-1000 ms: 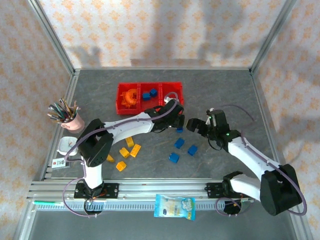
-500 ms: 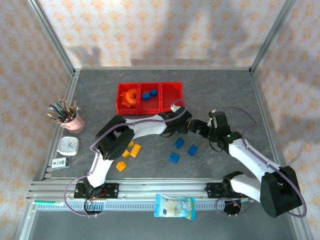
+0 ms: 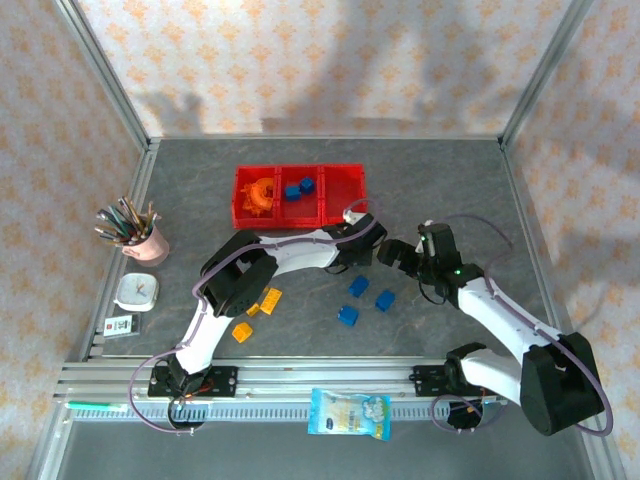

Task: Sort the legos into containers by color
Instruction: Pick up the lego from the center of the table.

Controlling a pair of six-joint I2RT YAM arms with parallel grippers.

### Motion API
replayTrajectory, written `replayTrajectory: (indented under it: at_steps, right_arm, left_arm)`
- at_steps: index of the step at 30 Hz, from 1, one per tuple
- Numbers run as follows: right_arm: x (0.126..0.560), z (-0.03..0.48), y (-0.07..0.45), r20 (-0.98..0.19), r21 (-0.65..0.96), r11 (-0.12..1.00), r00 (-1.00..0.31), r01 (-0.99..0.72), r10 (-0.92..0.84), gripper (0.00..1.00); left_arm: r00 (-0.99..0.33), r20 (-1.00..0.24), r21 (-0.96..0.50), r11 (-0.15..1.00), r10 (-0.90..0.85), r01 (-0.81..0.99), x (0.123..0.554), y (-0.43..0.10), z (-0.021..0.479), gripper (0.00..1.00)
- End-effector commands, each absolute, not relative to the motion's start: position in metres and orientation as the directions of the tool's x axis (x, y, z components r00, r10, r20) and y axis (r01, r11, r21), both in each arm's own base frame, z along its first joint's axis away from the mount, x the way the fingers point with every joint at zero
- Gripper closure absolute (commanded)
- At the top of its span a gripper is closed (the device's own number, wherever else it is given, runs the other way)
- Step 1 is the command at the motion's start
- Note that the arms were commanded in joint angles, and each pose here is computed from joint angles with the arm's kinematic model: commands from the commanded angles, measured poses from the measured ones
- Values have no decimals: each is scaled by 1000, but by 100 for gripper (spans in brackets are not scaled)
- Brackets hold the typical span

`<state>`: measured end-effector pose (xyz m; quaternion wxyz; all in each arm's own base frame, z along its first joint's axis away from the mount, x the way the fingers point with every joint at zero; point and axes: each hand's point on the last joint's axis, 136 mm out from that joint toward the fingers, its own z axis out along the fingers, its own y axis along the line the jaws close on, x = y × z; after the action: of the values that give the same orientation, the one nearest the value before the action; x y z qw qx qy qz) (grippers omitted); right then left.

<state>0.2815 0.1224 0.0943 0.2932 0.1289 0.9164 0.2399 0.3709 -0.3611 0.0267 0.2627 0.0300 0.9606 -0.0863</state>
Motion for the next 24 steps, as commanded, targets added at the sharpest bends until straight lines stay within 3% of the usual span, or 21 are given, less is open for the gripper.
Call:
replayTrajectory:
  at_steps: [1, 6, 10, 17, 24]
  right_arm:
    - [282, 95, 121, -483, 518, 851, -791, 87, 375, 0]
    - [283, 102, 125, -499, 522, 852, -793, 48, 350, 0]
    - [284, 108, 129, -512, 521, 854, -798, 7, 319, 0]
    - [287, 119, 139, -527, 530, 847, -801, -48, 285, 0]
    - [297, 131, 174, -563, 506, 851, -802, -140, 202, 0]
  left_arm:
    - [-853, -522, -134, 986, 13, 98, 370, -359, 32, 58]
    - [-837, -547, -131, 986, 12, 100, 371, -354, 46, 69]
    - [-820, -573, -133, 986, 6, 100, 370, -348, 65, 72]
    - [-770, -637, -154, 984, -28, 92, 369, -329, 107, 74]
    - [-694, -711, -168, 986, -114, 11, 393, -278, 158, 74]
